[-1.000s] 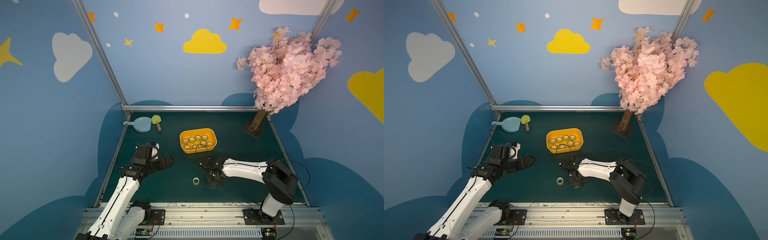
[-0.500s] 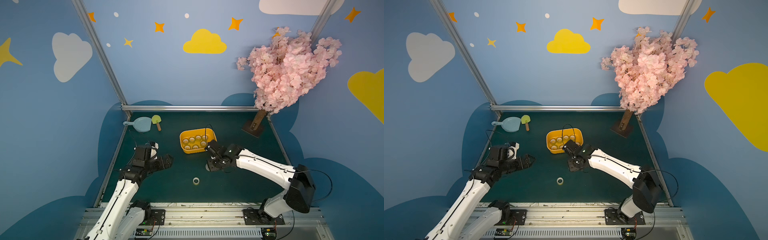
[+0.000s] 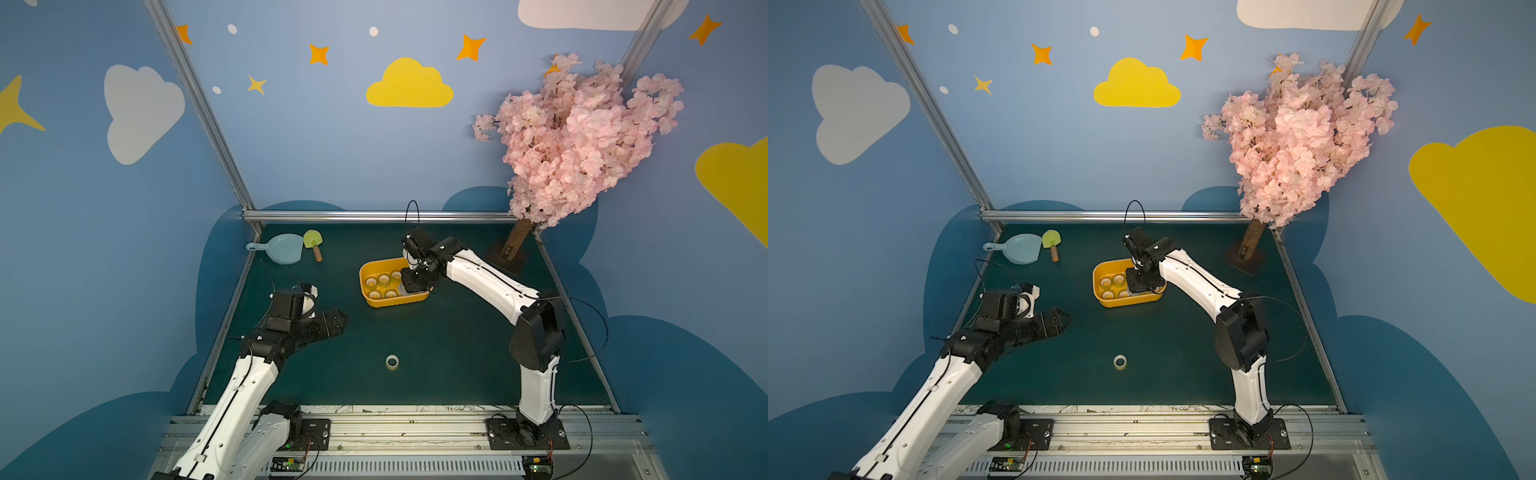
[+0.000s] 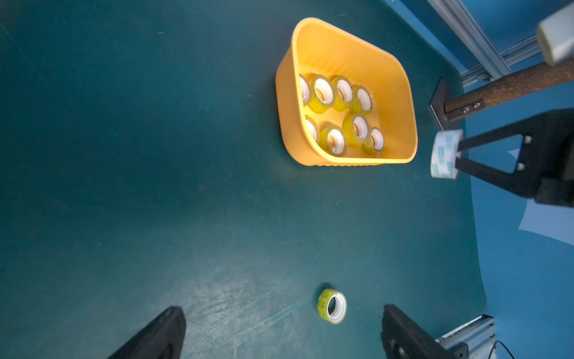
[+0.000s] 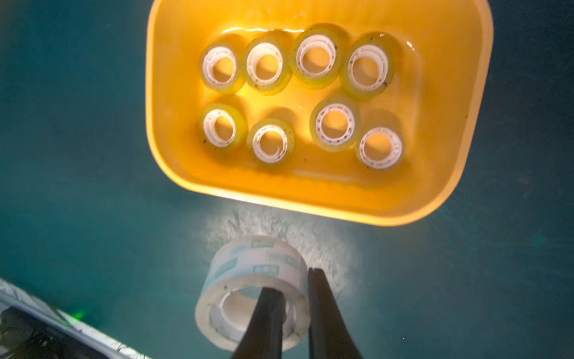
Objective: Put the transparent tape into the storage box
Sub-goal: Place the tape in the storage box.
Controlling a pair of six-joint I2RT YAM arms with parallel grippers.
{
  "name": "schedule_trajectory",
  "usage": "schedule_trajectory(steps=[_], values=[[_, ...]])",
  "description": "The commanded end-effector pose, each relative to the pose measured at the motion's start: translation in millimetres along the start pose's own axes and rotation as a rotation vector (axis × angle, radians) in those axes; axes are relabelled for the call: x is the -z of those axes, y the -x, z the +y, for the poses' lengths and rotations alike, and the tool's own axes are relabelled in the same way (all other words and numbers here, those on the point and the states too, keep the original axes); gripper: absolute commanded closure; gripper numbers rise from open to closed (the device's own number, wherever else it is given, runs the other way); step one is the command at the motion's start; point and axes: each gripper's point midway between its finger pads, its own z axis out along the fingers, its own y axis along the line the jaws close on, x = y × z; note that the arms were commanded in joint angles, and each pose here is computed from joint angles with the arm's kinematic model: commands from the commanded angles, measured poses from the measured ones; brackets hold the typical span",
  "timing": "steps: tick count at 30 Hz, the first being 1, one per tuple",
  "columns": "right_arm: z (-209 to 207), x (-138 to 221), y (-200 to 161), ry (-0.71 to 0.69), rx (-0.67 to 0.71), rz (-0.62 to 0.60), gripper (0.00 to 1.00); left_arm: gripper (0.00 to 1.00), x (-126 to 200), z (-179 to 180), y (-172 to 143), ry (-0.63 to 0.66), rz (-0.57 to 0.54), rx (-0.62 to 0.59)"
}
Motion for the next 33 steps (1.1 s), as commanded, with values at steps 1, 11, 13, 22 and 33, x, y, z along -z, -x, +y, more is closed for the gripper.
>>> schedule_trajectory(steps=[1,11,13,22,33], values=[[-6,-3,12,0.013,-0.002,0.025,0.99,0.00,4,-2,2,0.004,-0.008,-0.012],[-68,-54,48,-0.115,-0.075,0.047,0.99,0.00,5,-3,3,0.000,-0.014,-0.012],[-77,-63,54,-0.121,-0.098,0.047,0.99,0.00,6,-6,4,-0.019,-0.020,-0.017],[-79,-88,63,-0.078,-0.128,0.054,0.97,0.00,8,-7,5,-0.024,-0.030,-0.021],[-82,-103,79,-0.048,-0.141,0.002,0.91,0.00,6,-9,3,-0.034,-0.013,-0.016]])
